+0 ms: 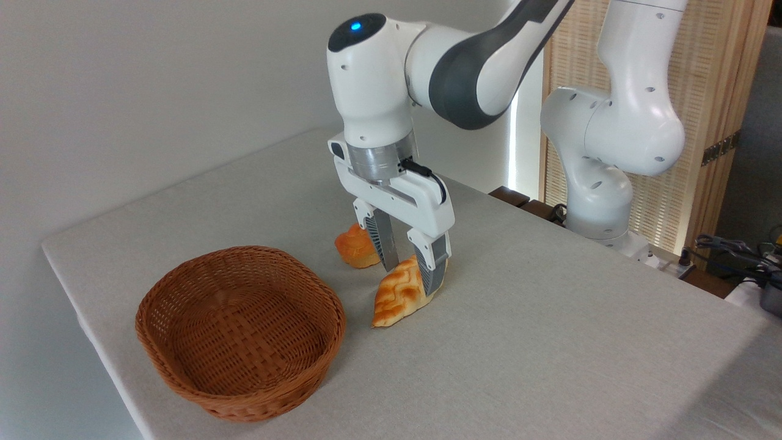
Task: Put bread into the basket
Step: 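Lower the gripper onto the braided bread roll and close on it, then carry the braided roll over the wicker basket and lower it inside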
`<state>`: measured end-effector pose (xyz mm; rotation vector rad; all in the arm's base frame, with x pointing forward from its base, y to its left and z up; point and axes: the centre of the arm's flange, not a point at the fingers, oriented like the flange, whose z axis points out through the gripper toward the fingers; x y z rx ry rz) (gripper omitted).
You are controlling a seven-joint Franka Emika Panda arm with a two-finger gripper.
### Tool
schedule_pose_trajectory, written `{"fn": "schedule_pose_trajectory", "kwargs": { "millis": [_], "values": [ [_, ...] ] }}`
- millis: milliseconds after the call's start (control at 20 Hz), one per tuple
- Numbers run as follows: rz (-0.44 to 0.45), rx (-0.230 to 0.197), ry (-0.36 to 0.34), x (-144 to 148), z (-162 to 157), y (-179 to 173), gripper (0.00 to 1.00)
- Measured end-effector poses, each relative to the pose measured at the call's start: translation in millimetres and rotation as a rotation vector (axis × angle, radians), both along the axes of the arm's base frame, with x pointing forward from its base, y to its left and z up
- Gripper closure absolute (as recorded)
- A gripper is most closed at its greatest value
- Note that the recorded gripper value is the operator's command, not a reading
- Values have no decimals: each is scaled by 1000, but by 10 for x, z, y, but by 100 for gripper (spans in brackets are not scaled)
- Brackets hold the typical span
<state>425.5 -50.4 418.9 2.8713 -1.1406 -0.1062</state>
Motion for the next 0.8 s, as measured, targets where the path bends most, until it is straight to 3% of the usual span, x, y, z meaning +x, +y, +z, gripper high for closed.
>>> {"fn": "schedule_pose_trajectory", "kwargs": {
  "millis": [150, 250, 600, 800],
  "values": [
    [-7, 0, -3, -29, -86, -30, 68],
    [-8, 0, 0, -28, -106, -37, 82],
    [-40, -2, 2, -27, -117, -45, 97],
    [-68, -3, 15, -20, -78, -50, 98]
  ]
}}
